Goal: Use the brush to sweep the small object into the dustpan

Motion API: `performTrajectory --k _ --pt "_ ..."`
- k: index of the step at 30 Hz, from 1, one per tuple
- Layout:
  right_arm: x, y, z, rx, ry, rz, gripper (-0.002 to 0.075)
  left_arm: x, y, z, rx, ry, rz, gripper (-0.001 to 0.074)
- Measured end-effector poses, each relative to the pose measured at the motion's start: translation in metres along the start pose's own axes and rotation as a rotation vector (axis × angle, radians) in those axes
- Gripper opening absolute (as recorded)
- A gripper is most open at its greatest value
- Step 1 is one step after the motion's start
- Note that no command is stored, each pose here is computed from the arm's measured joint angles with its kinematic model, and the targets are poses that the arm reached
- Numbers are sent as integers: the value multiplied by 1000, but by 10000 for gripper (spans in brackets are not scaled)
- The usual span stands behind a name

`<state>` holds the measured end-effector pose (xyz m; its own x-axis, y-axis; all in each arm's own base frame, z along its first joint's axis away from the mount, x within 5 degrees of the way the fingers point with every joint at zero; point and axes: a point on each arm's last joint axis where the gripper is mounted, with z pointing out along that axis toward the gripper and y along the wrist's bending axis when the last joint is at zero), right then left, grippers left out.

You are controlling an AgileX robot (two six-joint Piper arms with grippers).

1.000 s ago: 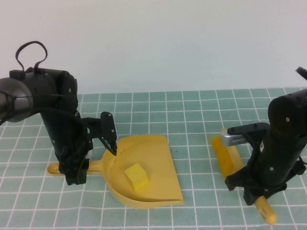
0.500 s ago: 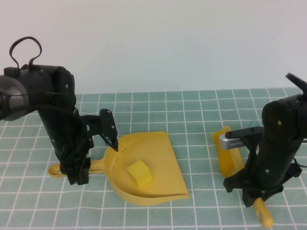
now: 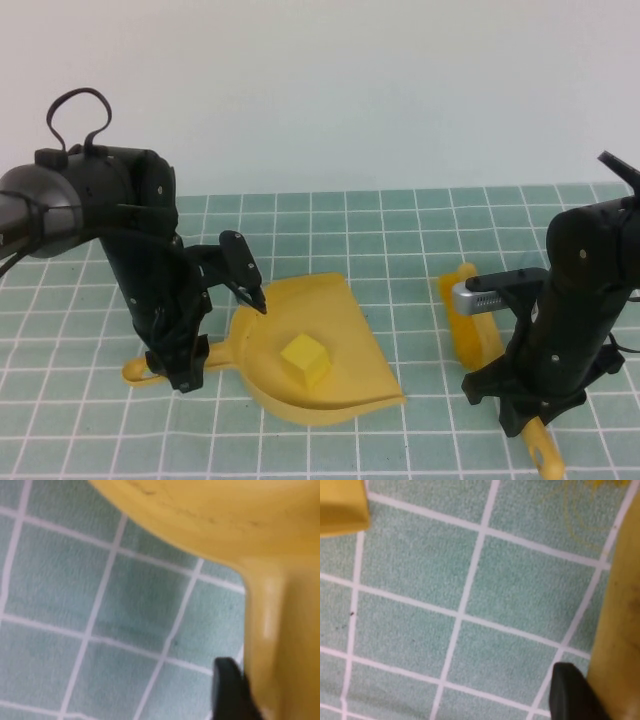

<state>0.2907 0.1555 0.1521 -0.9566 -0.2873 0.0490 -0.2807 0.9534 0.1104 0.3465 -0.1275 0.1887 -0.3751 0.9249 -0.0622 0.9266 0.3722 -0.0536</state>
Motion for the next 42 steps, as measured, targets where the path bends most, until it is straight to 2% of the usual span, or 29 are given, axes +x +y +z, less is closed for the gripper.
performTrajectory --k 2,5,10,14,17,23,27,30,35,42 --pt "0 0 0 0 1 -2 167 1 -1 0 8 15 -1 351" --pt "0 0 0 -1 1 -2 167 3 -3 0 35 36 -2 386" --pt "0 0 0 -1 2 -4 167 7 -7 -2 78 76 0 398" --pt "1 0 1 0 15 -6 193 9 -9 -18 33 63 -1 398" --pt "2 0 5 -2 42 -6 242 5 -7 -39 -15 22 -35 398" --pt "1 1 8 -3 40 -13 287 -12 -10 -93 -48 -174 -125 331" --pt "0 1 8 -4 24 -13 292 -23 -20 -126 -7 -349 -203 263" --pt "-1 0 8 4 11 -19 294 -26 -31 -143 31 -446 -210 246" --pt "1 -2 -7 39 -37 -33 296 -25 -40 -156 47 -498 -210 238" --pt "17 0 -52 36 -119 -38 298 -25 -42 -159 68 -519 -232 238"
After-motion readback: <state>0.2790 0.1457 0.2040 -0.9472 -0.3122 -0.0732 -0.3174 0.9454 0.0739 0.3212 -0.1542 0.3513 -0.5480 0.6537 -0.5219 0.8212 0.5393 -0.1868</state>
